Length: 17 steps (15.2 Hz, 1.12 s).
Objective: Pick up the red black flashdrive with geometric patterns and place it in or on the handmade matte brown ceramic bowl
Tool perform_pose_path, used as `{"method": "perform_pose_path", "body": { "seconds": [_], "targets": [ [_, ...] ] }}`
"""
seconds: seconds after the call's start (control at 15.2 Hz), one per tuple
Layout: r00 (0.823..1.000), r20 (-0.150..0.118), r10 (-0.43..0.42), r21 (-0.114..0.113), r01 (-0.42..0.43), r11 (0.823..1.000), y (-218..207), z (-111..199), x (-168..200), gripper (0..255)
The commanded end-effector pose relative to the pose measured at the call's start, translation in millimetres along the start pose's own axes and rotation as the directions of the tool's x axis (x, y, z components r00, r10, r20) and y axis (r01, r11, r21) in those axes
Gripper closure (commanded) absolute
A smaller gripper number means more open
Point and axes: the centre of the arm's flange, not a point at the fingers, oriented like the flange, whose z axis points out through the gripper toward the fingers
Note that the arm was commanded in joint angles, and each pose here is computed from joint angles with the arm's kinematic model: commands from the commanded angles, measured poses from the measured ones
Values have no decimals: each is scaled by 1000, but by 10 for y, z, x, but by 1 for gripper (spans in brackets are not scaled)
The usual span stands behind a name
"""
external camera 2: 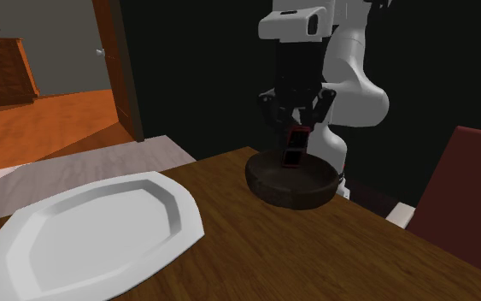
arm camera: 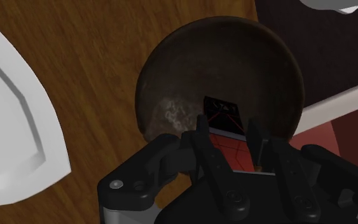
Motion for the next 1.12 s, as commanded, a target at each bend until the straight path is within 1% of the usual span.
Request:
{"method": "perform_pose_path", "body": {
  "seconds": [0.0,0.53,0.99,1.06],
  "targets": [
    [1000,-10,-3,-14,3,1000,-17,59,-11,255],
    [1000,-10,-3,-14,3,1000,-6,475,-15,255],
    [1000,-10,-3,-14,3,1000,-6,475,-15,255],
    [1000,-10,-3,-14,3,1000,-6,480,-16,0]
  ]
}}
